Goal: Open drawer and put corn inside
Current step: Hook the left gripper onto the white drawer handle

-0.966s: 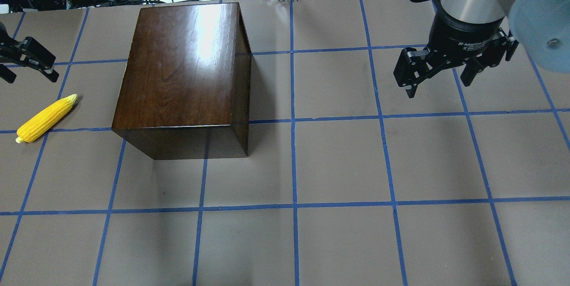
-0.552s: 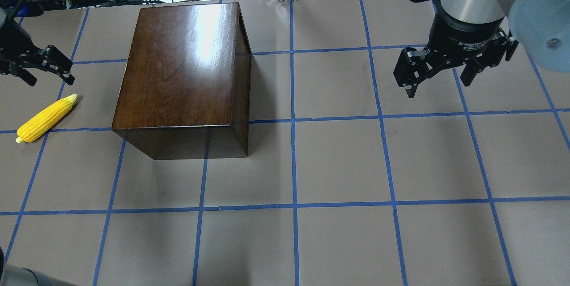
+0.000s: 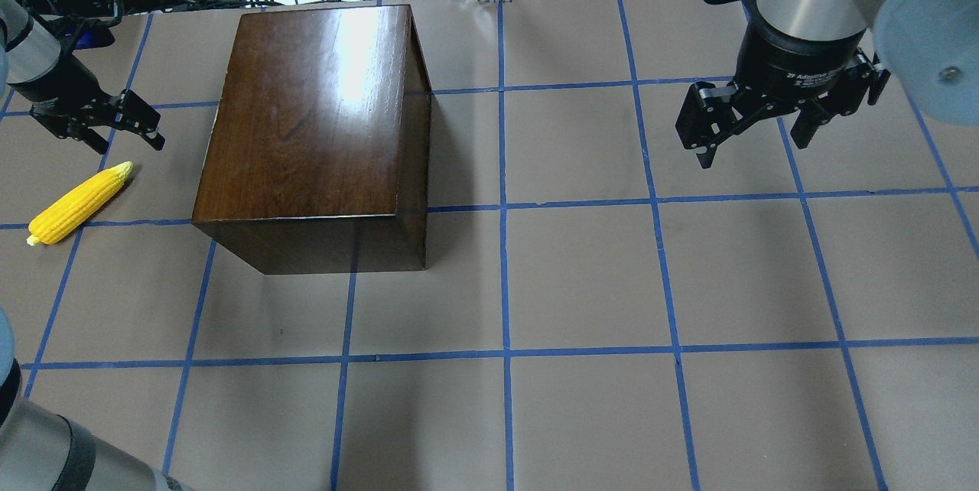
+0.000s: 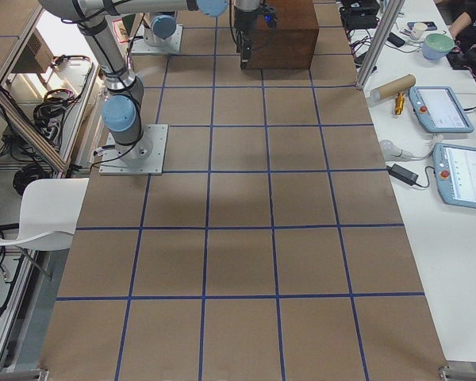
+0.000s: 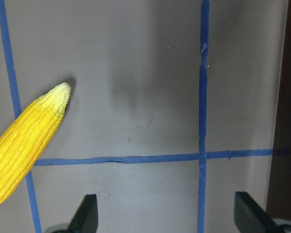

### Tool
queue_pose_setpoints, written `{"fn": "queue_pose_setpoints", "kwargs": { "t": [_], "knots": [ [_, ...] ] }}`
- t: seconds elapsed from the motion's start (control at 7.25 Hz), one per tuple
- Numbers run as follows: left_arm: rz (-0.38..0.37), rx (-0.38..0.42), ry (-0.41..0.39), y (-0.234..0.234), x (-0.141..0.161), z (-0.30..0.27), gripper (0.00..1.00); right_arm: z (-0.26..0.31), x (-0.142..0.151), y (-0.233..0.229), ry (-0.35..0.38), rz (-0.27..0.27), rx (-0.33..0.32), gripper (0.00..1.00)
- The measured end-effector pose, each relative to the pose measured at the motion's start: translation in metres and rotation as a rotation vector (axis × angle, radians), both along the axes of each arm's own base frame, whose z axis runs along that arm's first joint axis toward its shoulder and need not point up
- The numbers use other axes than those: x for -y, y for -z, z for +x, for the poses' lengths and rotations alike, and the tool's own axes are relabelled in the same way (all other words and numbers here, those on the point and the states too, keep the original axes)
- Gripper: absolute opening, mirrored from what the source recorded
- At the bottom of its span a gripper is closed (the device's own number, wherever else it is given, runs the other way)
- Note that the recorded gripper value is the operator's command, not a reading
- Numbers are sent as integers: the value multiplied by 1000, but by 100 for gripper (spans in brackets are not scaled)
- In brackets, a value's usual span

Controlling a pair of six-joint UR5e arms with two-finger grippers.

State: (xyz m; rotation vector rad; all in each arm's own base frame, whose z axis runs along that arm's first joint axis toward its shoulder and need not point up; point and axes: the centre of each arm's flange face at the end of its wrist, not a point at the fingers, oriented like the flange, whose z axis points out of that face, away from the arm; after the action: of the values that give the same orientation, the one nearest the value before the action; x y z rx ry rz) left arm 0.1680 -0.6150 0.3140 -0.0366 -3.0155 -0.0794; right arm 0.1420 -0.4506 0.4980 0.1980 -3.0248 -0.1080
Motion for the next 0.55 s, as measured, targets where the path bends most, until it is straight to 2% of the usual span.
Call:
{"fn": "queue_pose_setpoints", "kwargs": {
  "t": [0.28,0.55],
  "knots": [
    [-29,-155,-11,1,2,-15,100,0,0,0,-1,0,0,100],
    [-35,-222,-9,5,3,-22,100,0,0,0,0,1,1,100]
  ]
}}
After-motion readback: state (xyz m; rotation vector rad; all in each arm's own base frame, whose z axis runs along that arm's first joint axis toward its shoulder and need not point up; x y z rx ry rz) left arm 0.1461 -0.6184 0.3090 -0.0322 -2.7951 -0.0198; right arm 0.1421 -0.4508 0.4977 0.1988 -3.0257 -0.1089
